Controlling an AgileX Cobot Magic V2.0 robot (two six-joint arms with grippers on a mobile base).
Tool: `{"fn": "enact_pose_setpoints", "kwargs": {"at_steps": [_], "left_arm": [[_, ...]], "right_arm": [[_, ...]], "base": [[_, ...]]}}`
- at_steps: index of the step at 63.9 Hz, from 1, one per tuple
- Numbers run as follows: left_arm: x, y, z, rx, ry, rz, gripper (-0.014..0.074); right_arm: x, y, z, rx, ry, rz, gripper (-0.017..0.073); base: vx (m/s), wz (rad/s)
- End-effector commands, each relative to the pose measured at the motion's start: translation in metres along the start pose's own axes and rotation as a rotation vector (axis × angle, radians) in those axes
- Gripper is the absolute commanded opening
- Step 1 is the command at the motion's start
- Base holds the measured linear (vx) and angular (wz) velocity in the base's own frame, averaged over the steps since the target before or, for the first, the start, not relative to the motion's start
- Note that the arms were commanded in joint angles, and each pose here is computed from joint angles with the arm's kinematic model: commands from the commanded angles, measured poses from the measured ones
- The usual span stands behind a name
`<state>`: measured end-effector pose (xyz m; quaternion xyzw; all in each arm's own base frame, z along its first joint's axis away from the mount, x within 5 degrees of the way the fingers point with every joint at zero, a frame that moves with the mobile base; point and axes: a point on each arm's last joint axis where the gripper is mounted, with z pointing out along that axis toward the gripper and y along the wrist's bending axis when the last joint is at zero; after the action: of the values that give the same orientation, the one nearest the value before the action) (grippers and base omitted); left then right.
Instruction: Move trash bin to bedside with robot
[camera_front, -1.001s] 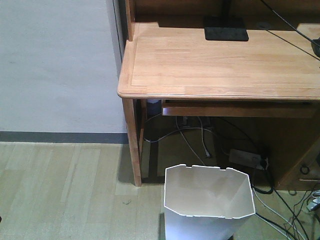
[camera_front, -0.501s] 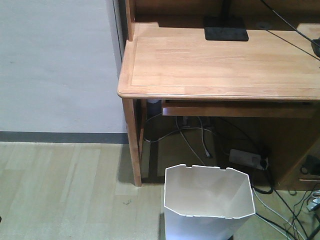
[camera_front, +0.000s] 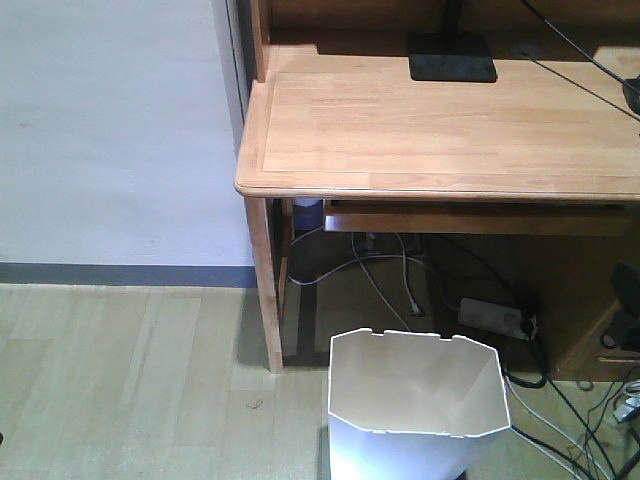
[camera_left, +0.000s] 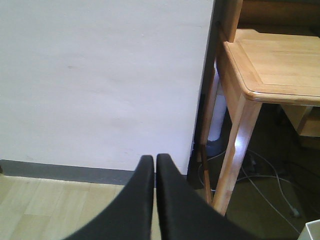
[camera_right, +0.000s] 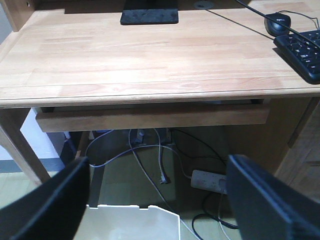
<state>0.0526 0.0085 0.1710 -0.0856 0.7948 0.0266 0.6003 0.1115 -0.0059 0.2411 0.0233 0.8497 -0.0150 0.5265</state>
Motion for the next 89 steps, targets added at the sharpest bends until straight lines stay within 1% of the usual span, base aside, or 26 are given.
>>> {"fn": "enact_pose_setpoints", "kwargs": {"at_steps": [1, 3, 6, 12, 15, 18, 24, 32, 35, 41, 45, 49, 58, 64, 68, 74, 83, 89], "left_arm": [[-0.005, -0.001, -0.001, 0.011, -0.076, -0.006, -0.0006], [-0.005, -0.001, -0.001, 0.011, -0.076, -0.006, -0.0006], [-0.005, -0.001, -0.001, 0.011, -0.076, -0.006, -0.0006], [-0.005, -0.001, -0.001, 0.011, -0.076, -0.006, -0.0006], [-0.005, -0.001, -0.001, 0.011, -0.076, -0.006, -0.0006], [-0.005, -0.001, -0.001, 0.011, -0.076, -0.006, -0.0006], [-0.005, -0.001, -0.001, 0.011, -0.076, -0.006, -0.0006], [-0.005, -0.001, -0.001, 0.011, -0.076, -0.006, -0.0006], [-0.005, -0.001, -0.001, 0.011, -0.076, -0.006, -0.0006], [-0.005, -0.001, -0.001, 0.011, -0.076, -0.006, -0.0006], [-0.005, -0.001, -0.001, 0.011, -0.076, -0.006, -0.0006], [-0.005, -0.001, -0.001, 0.011, -0.076, -0.006, -0.0006], [-0.005, -0.001, -0.001, 0.011, -0.076, -0.006, -0.0006], [-0.005, -0.001, -0.001, 0.011, -0.076, -0.006, -0.0006], [-0.005, -0.001, -0.001, 0.011, -0.076, -0.006, -0.0006], [-0.005, -0.001, -0.001, 0.011, -0.076, -0.006, -0.0006], [-0.005, -0.001, -0.001, 0.011, -0.076, -0.006, -0.0006], [-0.005, -0.001, -0.001, 0.011, -0.076, -0.006, -0.0006]], "right_arm": [[-0.016, 0.001, -0.002, -0.012, -0.08, 0.062, 0.0573], [-0.017, 0.001, -0.002, -0.014, -0.078, 0.076, 0.0571], [-0.017, 0.001, -0.001, -0.015, -0.063, 0.08, 0.0566], [-0.023, 0.001, 0.005, -0.009, -0.01, 0.05, 0.056], [-0.026, 0.001, 0.012, -0.008, 0.039, 0.031, 0.056], [-0.03, 0.001, 0.016, -0.008, 0.075, 0.028, 0.056], [-0.038, 0.001, 0.033, -0.008, 0.161, 0.034, 0.056], [-0.039, 0.002, 0.061, -0.006, 0.296, 0.036, 0.056], [-0.04, 0.002, 0.069, -0.006, 0.325, 0.036, 0.056], [-0.037, 0.002, 0.088, -0.006, 0.402, 0.022, 0.056], [-0.031, 0.002, 0.102, -0.01, 0.464, 0.004, 0.056], [-0.024, 0.002, 0.113, -0.016, 0.521, -0.026, 0.056], [-0.002, 0.002, 0.138, -0.027, 0.647, -0.051, 0.056], [0.015, 0.002, 0.153, -0.05, 0.727, -0.109, 0.056], [0.026, 0.002, 0.162, -0.061, 0.772, -0.128, 0.056], [0.041, 0.002, 0.177, -0.063, 0.814, -0.127, 0.056], [0.061, 0.003, 0.205, -0.061, 0.861, -0.096, 0.056], [0.071, 0.002, 0.224, -0.062, 0.875, -0.099, 0.056]], "base": [[0.0, 0.0], [0.0, 0.0], [0.0, 0.0], [0.0, 0.0], [0.0, 0.0], [0.0, 0.0], [0.0, 0.0], [0.0, 0.0], [0.0, 0.0], [0.0, 0.0], [0.0, 0.0], [0.0, 0.0], [0.0, 0.0], [0.0, 0.0], [0.0, 0.0], [0.0, 0.0], [0.0, 0.0], [0.0, 0.0]]}}
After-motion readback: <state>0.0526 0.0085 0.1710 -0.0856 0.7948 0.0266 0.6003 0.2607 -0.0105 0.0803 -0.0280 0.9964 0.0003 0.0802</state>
